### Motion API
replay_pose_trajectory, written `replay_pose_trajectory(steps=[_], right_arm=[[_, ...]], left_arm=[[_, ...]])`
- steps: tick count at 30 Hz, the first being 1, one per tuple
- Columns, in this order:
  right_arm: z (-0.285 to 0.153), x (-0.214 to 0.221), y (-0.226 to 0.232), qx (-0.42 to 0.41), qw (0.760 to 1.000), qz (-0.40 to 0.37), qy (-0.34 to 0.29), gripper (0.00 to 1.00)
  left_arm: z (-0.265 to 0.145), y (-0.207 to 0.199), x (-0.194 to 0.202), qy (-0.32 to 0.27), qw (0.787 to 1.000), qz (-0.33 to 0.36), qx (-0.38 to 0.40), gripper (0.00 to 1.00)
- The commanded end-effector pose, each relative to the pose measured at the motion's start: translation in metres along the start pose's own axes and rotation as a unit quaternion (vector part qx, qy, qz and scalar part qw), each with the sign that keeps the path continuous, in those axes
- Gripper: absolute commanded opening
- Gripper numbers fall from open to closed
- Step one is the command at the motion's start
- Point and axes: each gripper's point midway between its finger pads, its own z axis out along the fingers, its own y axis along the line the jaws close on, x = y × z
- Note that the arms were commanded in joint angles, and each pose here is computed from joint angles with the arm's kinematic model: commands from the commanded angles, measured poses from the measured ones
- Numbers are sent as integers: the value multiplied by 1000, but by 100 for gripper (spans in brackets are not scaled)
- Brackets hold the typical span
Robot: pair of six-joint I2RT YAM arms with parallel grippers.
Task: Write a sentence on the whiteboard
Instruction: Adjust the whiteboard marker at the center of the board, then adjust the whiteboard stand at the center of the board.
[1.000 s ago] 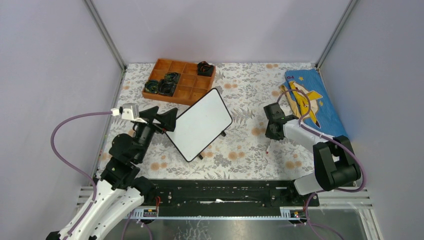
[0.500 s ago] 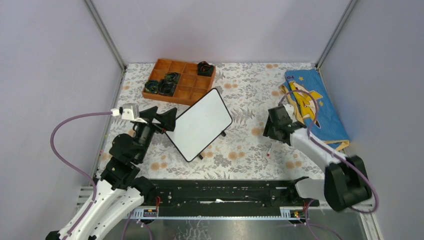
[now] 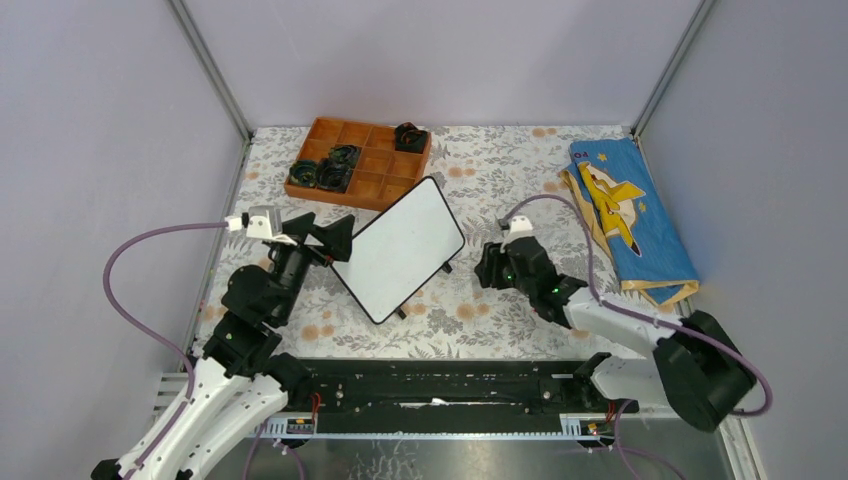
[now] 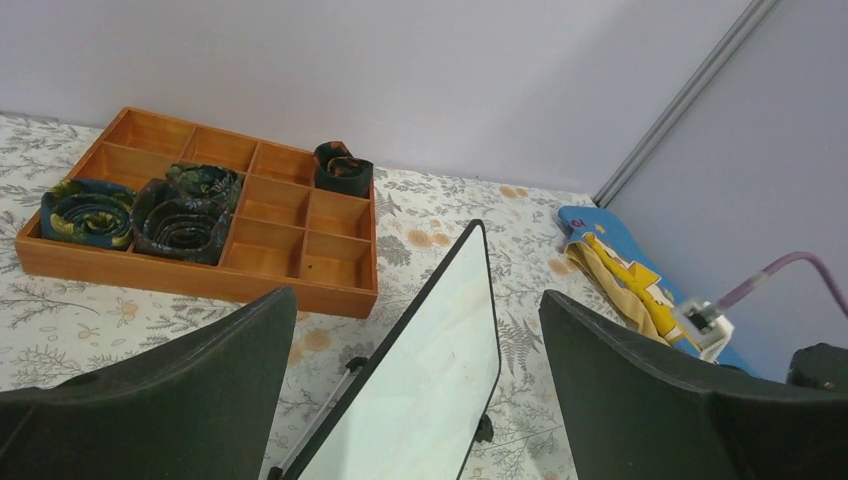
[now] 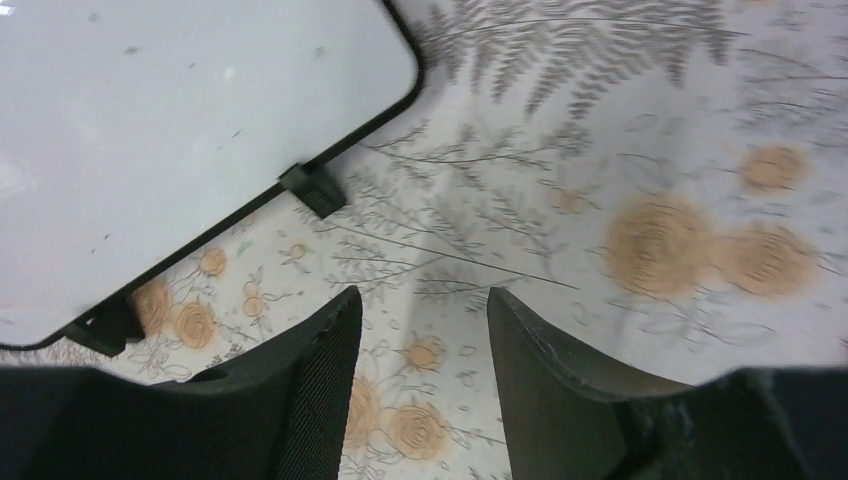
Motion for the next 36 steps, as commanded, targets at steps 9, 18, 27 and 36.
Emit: replay_pose_trajectory(steps=[9, 18, 27, 36], right_arm=[[59, -5, 75, -105, 993, -48, -29, 65], [83, 3, 82, -96, 993, -71, -20, 67], [91, 7, 80, -90, 993, -80, -11, 58], [90, 16, 76, -83, 992, -96, 5, 57]], left_arm=[[2, 5, -3, -8, 1000, 15, -13, 99], [4, 4, 0, -3, 1000, 16, -10, 99], [4, 4, 0, -2, 1000, 18, -12, 99], [4, 4, 0, -2, 1000, 18, -10, 99]])
